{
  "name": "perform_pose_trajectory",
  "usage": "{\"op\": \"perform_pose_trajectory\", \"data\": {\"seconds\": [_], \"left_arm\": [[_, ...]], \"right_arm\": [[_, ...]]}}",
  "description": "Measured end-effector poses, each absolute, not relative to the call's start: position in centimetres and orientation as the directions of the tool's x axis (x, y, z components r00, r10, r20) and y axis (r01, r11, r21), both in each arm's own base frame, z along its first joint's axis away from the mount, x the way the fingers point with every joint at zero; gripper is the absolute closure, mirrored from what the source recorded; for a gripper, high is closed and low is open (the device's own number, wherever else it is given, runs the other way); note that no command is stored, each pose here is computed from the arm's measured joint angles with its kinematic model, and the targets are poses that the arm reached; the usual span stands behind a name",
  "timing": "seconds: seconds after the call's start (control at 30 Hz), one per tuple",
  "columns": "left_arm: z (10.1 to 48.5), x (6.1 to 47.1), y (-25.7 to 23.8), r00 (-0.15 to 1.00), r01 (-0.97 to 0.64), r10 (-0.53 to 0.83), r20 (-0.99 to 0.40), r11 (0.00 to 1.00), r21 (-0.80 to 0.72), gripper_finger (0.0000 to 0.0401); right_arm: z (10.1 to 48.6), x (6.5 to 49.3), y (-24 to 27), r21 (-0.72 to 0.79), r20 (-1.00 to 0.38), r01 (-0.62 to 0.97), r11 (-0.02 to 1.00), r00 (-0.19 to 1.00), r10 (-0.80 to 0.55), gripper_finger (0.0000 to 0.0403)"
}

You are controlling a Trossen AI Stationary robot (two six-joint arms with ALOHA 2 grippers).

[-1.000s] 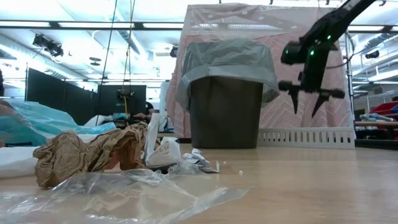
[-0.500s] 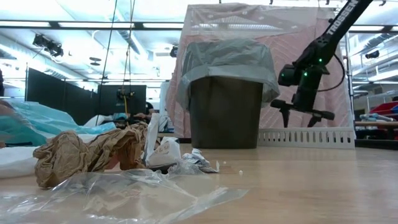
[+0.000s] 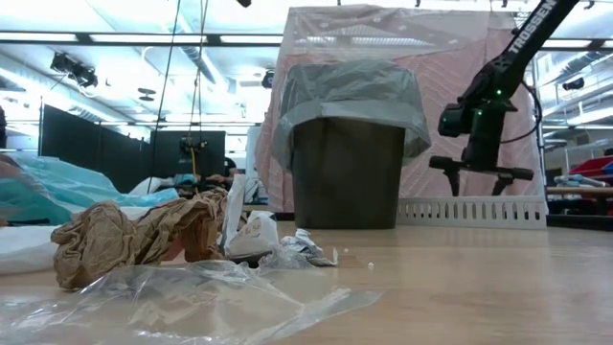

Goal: Place trash/remove bag and relplace
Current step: Put the zip tie into the trash bin

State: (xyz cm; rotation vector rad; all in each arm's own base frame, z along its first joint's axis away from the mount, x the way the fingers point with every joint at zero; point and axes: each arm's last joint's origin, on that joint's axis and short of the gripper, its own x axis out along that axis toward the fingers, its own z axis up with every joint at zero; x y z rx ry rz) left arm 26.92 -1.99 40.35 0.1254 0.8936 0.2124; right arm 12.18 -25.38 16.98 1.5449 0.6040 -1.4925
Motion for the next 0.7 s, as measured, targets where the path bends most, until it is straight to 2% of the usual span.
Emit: {"op": "perform_pose_trajectory", "data": {"seconds": [0.23,0.37,0.7], "left_arm": [[40.4,26.7,-1.7,0.6,-0.131,0.243,-0.762,0.97,0.206,0.0396],[40.5,26.6,-1.6,0.6,-0.132,0.245,-0.761,0.969,0.207,0.0396],[40.3,25.7,-1.5,0.553,-0.096,0.249,-0.795,0.967,0.236,0.0396]], "right_arm": [[16.8,12.5,-25.4,0.23,-0.964,0.834,-0.502,0.123,-0.237,0.0134],[16.6,12.4,-24.8,0.197,-0.976,0.807,-0.556,0.108,-0.188,0.0146],[15.7,12.9,-24.0,0.185,-0.976,0.762,-0.621,0.066,-0.21,0.0174]]}}
